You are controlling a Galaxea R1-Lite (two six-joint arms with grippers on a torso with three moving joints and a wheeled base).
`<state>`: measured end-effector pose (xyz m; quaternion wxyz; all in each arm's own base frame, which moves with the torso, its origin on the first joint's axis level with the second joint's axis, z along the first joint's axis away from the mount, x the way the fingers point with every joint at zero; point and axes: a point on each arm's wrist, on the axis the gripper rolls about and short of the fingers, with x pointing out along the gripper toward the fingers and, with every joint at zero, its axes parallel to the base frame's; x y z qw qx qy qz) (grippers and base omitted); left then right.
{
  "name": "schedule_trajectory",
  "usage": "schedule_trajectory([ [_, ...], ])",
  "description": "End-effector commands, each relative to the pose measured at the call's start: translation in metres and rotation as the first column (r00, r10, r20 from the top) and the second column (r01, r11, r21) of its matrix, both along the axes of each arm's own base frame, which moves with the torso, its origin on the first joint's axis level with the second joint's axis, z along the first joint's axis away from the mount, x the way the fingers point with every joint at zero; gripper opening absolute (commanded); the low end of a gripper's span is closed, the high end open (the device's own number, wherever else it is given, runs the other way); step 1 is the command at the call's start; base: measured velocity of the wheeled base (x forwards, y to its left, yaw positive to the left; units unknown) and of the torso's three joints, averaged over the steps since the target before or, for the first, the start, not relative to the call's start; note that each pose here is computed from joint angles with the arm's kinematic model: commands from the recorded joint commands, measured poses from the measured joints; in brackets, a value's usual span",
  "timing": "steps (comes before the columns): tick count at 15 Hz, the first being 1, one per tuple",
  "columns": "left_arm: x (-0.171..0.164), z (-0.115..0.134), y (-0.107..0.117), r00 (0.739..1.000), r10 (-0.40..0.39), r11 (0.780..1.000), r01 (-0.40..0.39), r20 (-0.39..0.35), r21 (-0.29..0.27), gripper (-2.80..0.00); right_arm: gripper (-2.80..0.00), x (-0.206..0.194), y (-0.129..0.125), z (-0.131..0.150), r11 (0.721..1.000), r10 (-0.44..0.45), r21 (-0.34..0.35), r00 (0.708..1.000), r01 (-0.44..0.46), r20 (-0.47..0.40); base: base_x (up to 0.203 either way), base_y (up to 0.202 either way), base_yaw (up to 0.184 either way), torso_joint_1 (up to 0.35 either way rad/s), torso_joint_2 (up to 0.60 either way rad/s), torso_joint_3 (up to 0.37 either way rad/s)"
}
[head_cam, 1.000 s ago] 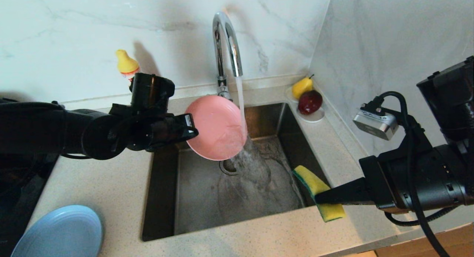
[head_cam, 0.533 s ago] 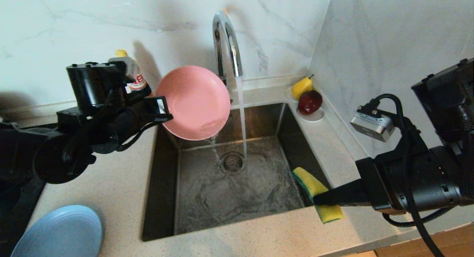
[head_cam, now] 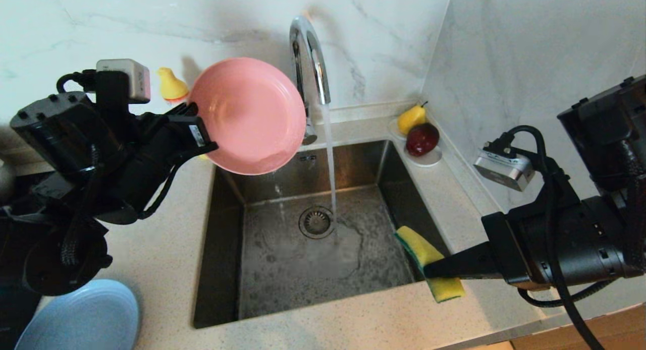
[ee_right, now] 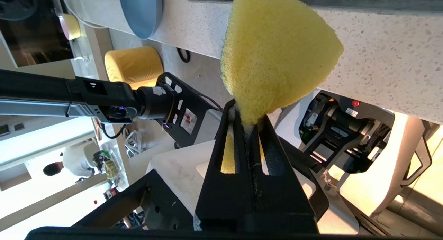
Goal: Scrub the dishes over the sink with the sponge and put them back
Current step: Wash the plate, then wipe the plate
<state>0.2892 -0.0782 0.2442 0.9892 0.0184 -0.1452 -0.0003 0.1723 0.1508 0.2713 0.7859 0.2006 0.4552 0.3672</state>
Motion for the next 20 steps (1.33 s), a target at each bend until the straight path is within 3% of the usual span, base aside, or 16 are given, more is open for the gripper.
schedule_trajectory([
  [1,-0.014,0.009,0.004,0.999,-0.019,1.0,0.02,0.027,-0.012,-2.8,-2.8,-0.002,-0.001,0.003,1.0,0.003,0.009,1.0,-0.003,0.004,0.0,0.0,0.0,0.0,0.0,0.0],
  [4,-0.022,0.013,0.006,0.999,-0.04,0.998,0.041,0.017,-0.054,-2.8,-2.8,-0.004,-0.003,0.016,0.999,0.003,0.039,0.999,-0.005,0.039,0.0,0.0,0.0,0.0,0.0,0.0],
  [7,-0.039,0.02,0.01,0.994,-0.095,0.991,0.089,-0.047,-0.102,-2.8,-2.8,-0.008,-0.006,0.026,0.998,0.004,0.064,0.998,-0.009,0.067,0.0,0.0,0.0,0.0,0.0,0.0],
  [8,-0.05,0.023,0.012,0.985,-0.143,0.984,0.131,-0.094,-0.122,-2.8,-2.8,-0.01,-0.006,0.029,0.998,0.005,0.07,0.997,-0.01,0.074,0.0,0.0,0.0,0.0,0.0,0.0],
  [10,-0.075,0.027,0.017,0.936,-0.277,0.952,0.236,-0.218,-0.196,-2.8,-2.8,-0.012,-0.007,0.036,0.996,0.008,0.086,0.996,-0.016,0.091,0.0,0.0,0.0,0.0,0.0,0.0],
  [11,-0.083,0.027,0.018,0.912,-0.321,0.937,0.266,-0.256,-0.228,-2.8,-2.8,-0.014,-0.006,0.04,0.995,0.017,0.093,0.995,-0.026,0.1,0.0,0.0,0.0,0.0,0.0,0.0],
  [12,-0.084,0.026,0.018,0.907,-0.33,0.933,0.272,-0.261,-0.234,-2.8,-2.8,-0.016,-0.005,0.045,0.995,0.026,0.097,0.994,-0.036,0.105,0.0,0.0,0.0,0.0,0.0,0.0],
  [16,-0.092,0.027,0.02,0.94,-0.287,0.956,0.269,-0.185,-0.118,-2.8,-2.8,-0.02,0.003,0.064,0.991,0.066,0.109,0.991,-0.079,0.121,0.0,0.0,0.0,0.0,0.0,0.0],
  [18,-0.095,0.031,0.02,0.949,-0.285,0.958,0.275,-0.135,-0.087,-2.8,-2.8,-0.021,0.008,0.07,0.99,0.085,0.105,0.99,-0.097,0.116,0.0,0.0,0.0,0.0,0.0,0.0],
  [20,-0.099,0.029,0.017,0.954,-0.284,0.959,0.283,-0.101,-0.017,-2.8,-2.8,-0.022,0.013,0.078,0.987,0.104,0.108,0.987,-0.117,0.119,0.0,0.0,0.0,0.0,0.0,0.0],
])
